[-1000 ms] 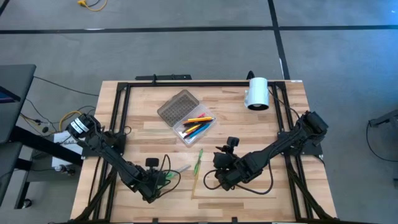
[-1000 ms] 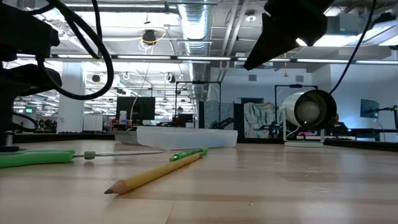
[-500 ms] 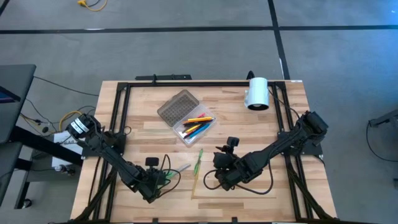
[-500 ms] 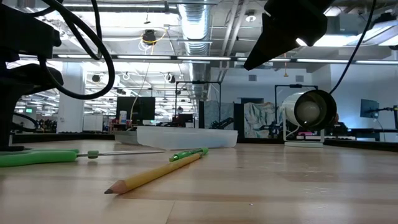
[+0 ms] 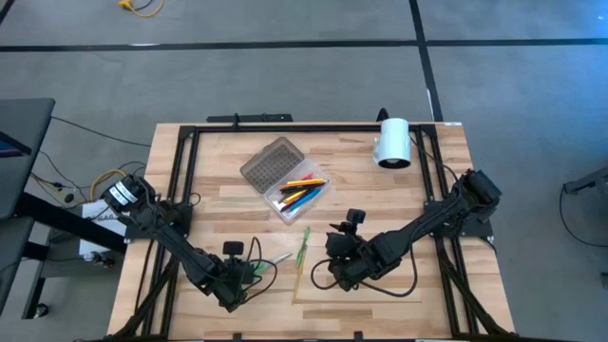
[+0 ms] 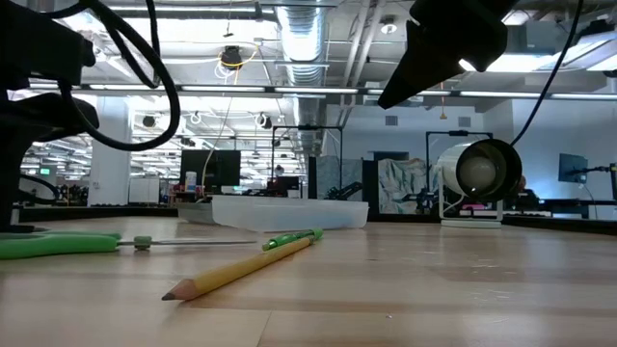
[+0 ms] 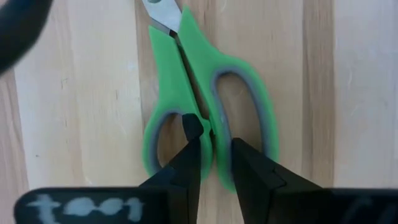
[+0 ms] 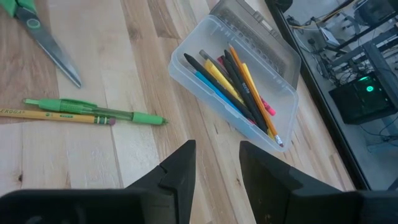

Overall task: Pick & place school supplies into a supply box
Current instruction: Put the green scissors into the transparent supply box

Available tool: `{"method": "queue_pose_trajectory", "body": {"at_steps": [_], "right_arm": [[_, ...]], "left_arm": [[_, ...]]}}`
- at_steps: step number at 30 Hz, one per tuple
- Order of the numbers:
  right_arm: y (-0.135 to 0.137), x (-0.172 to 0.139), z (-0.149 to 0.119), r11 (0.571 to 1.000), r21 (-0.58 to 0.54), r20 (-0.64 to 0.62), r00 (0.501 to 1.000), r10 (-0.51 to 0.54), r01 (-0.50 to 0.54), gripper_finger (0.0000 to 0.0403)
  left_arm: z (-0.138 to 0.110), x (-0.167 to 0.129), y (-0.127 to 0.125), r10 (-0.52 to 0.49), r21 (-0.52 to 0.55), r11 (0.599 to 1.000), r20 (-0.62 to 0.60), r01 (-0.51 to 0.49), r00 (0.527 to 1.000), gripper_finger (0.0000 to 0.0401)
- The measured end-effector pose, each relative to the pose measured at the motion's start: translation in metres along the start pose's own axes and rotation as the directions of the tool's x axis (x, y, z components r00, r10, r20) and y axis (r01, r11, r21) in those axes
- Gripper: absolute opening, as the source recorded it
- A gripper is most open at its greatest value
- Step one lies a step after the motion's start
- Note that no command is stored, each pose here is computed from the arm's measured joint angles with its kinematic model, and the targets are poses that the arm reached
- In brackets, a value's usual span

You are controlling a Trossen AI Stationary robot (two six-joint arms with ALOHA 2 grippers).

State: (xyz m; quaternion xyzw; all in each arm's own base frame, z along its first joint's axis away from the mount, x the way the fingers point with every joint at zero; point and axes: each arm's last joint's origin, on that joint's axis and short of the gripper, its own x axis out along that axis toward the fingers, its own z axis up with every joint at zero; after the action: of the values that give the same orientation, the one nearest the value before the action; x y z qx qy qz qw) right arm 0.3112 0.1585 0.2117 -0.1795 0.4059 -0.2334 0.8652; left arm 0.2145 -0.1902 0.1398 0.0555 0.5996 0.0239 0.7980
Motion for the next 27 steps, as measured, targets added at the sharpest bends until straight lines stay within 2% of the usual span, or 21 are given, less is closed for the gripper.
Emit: {"method": "queue_pose_trajectory", "body": {"at_steps": [6, 14, 17, 22, 27], "right_arm": [[0.0001, 0.0, -0.0001, 1.0, 0.0, 0.0, 1.0, 0.0, 0.0, 0.0118], [0.0001, 0.0, -0.0001, 1.0, 0.0, 0.0, 1.0, 0.0, 0.0, 0.0118], [0.0, 0.0001, -0.0001, 1.0, 0.0, 0.0, 1.0, 0.0, 0.0, 0.0118], [0.0, 0.0001, -0.0001, 1.0, 0.0, 0.0, 1.0, 0.0, 0.0, 0.0118], [0.0, 0.0, -0.0001, 1.0, 0.0, 0.0, 1.0, 0.0, 0.0, 0.0118]], "left_arm": [[0.0009, -0.001, 0.0005, 0.018, 0.004, 1.0, 0.018, -0.018, 1.0, 0.0057], [0.0011, -0.0014, 0.0003, 0.015, 0.01, 1.0, 0.018, -0.015, 1.0, 0.0006], [0.0006, -0.0017, 0.0008, 0.02, 0.012, 1.0, 0.013, -0.02, 1.0, 0.0002], [0.0002, -0.0018, 0.0013, 0.024, 0.017, 1.0, 0.009, -0.024, 1.0, 0.003], [0.0003, -0.0018, 0.0014, 0.028, 0.017, 0.999, 0.013, -0.028, 1.0, 0.0085]]}}
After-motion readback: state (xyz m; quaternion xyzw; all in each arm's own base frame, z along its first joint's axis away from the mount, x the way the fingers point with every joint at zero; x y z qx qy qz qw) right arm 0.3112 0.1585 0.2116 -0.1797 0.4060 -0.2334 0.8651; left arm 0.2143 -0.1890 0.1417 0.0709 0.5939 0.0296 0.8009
